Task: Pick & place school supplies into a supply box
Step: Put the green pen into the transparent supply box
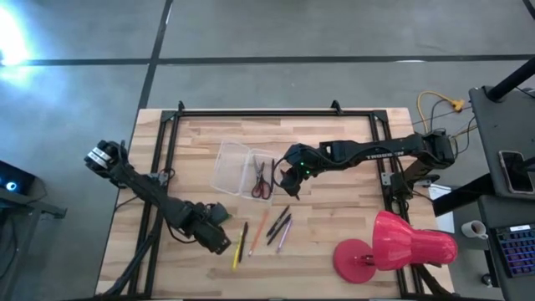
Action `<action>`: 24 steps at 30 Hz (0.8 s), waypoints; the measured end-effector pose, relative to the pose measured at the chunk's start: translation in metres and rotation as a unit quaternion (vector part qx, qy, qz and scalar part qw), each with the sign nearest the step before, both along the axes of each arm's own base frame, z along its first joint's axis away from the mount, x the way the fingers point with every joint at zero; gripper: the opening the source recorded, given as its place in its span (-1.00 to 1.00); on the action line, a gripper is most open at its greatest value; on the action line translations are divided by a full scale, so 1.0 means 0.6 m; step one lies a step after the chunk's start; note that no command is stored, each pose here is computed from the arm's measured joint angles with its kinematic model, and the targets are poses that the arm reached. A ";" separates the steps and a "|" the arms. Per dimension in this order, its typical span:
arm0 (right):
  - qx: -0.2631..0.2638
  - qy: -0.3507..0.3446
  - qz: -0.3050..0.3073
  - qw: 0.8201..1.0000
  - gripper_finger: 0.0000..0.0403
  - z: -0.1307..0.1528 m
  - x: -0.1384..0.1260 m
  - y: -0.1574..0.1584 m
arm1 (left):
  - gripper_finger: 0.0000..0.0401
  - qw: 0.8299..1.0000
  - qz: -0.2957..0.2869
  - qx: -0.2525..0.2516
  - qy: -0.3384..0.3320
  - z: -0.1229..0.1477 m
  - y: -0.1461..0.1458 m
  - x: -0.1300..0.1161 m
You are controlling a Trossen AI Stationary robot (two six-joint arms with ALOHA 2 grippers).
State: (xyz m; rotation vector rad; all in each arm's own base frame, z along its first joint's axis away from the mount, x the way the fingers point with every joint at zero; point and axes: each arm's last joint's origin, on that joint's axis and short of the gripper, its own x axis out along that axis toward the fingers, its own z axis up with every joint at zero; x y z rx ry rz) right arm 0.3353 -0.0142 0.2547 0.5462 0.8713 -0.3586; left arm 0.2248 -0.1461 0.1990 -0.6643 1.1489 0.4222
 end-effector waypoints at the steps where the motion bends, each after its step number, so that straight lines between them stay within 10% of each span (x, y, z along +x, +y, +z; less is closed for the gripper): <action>1: 0.000 0.000 0.000 1.000 -0.60 0.000 0.000 0.000 | -0.47 1.000 -0.003 0.002 0.002 -0.001 0.000 0.000; 13: -0.003 0.000 0.003 1.000 -0.61 0.000 0.000 0.000 | -0.13 0.989 -0.071 0.096 0.086 -0.065 0.001 0.004; 24: -0.003 0.000 0.003 1.000 -0.61 0.000 0.000 0.000 | -0.86 0.980 -0.124 0.100 0.122 -0.123 -0.013 0.020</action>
